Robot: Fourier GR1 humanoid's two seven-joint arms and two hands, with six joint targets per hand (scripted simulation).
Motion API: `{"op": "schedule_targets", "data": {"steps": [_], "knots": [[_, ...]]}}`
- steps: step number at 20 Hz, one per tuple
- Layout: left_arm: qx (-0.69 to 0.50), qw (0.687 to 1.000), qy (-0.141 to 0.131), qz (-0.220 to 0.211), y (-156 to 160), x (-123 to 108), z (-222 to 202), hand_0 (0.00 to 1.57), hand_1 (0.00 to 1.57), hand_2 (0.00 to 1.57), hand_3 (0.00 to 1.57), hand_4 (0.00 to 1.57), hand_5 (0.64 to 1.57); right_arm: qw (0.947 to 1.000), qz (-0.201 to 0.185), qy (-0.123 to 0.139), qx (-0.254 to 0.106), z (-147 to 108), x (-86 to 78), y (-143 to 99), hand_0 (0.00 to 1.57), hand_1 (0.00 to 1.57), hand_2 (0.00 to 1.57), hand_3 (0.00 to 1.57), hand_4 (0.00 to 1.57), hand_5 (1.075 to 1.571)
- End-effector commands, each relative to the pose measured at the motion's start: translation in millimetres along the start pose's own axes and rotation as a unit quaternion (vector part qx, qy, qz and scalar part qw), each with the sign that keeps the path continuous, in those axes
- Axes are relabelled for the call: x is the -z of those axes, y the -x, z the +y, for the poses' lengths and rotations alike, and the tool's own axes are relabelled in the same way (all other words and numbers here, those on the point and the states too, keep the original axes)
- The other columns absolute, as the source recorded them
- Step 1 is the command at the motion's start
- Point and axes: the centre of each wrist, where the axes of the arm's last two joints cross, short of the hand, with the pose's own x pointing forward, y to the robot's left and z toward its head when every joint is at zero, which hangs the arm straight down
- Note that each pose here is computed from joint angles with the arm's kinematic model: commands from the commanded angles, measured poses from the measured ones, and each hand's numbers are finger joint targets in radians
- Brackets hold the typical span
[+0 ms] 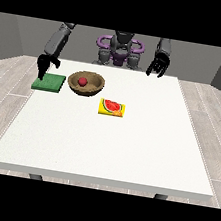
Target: Pick the cup and pour the ball into the bowl, then pick the bowl and place it on the pad
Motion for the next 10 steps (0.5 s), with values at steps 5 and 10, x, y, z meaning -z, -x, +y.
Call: {"op": "schedule_targets", "data": {"steps": [5, 10], "knots": [[-0.191, 0.970, -0.145, -0.025, 62.3, -45.8, 0.9, 1.23, 1.23, 1.08, 0.74, 1.41, 1.565, 0.9954, -0.085, 0.033, 0.029, -7.8, 18.2, -23.6, 0.00, 0.00, 0.40, 0.24, 0.69, 1.548], [-0.365, 0.925, -0.106, -0.021, 65.0, -40.0, -13.7, 0.00, 0.00, 0.00, 0.00, 0.59, 1.530, 0.9903, -0.124, 0.014, 0.061, 11.0, 42.4, -34.9, 0.00, 0.00, 0.36, 0.07, 0.46, 1.536]]}}
